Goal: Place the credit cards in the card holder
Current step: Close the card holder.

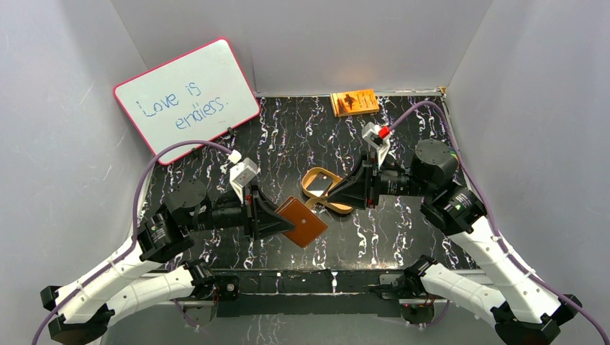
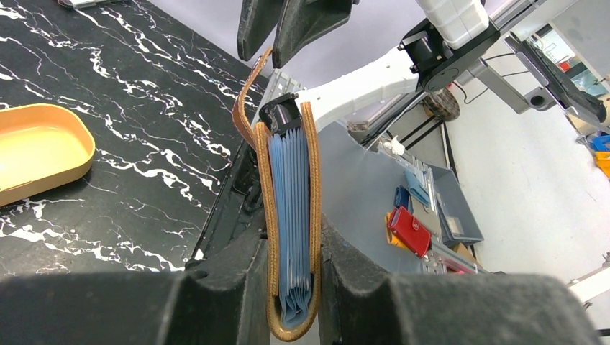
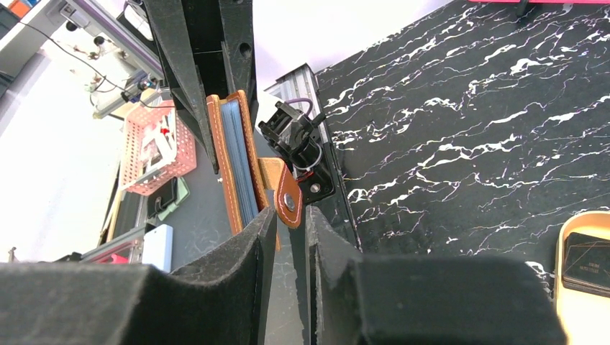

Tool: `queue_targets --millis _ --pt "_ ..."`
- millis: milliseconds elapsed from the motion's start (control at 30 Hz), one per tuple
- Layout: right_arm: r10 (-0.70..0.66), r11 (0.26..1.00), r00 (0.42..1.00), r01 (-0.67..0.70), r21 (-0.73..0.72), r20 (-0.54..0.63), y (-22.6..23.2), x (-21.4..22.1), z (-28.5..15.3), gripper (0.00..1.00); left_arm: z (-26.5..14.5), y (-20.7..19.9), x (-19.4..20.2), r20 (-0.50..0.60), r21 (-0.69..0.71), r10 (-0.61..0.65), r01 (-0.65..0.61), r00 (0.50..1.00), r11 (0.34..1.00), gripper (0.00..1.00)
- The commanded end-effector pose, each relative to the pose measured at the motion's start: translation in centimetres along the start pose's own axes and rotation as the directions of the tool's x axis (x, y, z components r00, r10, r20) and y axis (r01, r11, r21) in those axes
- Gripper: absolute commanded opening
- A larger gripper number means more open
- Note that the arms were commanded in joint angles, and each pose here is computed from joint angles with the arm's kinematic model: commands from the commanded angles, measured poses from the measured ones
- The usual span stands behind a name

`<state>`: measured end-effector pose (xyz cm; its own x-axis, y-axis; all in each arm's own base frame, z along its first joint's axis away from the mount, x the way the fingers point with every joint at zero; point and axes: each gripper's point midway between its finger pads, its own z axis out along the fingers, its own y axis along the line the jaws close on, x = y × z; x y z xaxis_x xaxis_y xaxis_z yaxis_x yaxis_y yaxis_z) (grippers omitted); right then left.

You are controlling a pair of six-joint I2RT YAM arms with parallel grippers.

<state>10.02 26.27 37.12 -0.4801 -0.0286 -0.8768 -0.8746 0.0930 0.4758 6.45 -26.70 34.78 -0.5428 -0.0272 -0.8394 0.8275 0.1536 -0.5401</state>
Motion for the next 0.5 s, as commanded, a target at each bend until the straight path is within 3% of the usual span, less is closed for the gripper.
queue_targets --millis 0,200,467 --pt "-0.043 0.998 0.998 0.044 -0.032 0.043 1.13 -1.42 -0.15 0.3 -0.9 -1.83 -2.15 0.068 0.041 0.033 -0.035 0.997 0.999 0.0" --pt "-0.039 0.999 0.998 0.04 -0.035 0.04 1.15 -1.4 -0.1 0.4 -0.91 -1.93 -2.26 0.071 0.044 0.032 -0.035 0.997 0.998 0.0" --pt "-0.039 0.998 0.998 0.041 -0.043 0.042 1.28 -1.45 -0.11 0.27 -0.85 -1.85 -2.16 0.068 0.042 0.03 -0.033 0.997 0.999 0.0"
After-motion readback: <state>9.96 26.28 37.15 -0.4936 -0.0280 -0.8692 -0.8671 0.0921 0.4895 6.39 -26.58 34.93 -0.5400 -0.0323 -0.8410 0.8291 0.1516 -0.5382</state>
